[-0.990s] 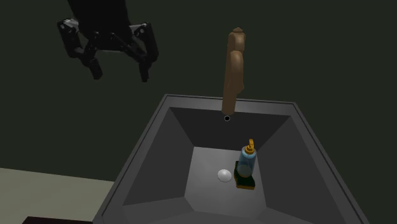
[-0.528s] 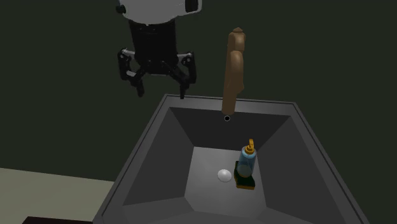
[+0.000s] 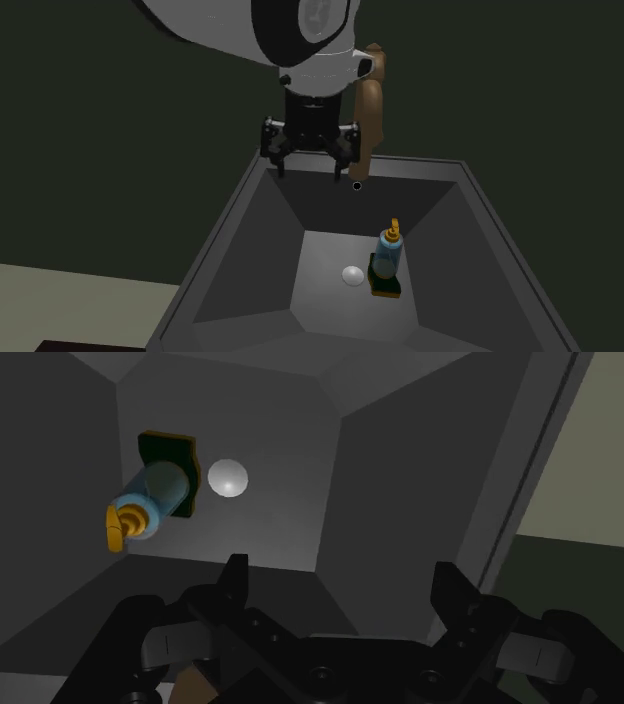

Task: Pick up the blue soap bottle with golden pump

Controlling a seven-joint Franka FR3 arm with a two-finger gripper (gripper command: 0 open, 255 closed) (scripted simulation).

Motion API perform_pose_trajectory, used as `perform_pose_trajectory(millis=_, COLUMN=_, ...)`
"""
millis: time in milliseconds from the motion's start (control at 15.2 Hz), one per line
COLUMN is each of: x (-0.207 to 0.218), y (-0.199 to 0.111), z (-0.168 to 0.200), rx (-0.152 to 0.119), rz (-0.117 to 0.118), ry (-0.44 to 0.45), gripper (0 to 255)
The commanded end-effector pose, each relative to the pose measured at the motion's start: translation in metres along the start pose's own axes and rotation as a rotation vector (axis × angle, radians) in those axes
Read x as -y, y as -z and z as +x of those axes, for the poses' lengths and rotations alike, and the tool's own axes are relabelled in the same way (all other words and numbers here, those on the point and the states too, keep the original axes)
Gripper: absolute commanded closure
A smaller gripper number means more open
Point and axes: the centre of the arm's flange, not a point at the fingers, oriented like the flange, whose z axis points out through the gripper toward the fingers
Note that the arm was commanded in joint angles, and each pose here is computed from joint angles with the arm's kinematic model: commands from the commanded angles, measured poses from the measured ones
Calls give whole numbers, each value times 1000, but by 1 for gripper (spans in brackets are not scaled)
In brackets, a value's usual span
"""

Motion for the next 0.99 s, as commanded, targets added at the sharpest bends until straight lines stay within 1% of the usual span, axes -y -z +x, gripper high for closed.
perform_pose_trajectory(millis=0, x=-21, y=-15, z=4, rx=1, rz=0, ry=3, gripper=0)
perform_pose_trajectory(millis=924, x=-162, y=-129, z=45, rx=8, rz=11, ry=17, gripper=0)
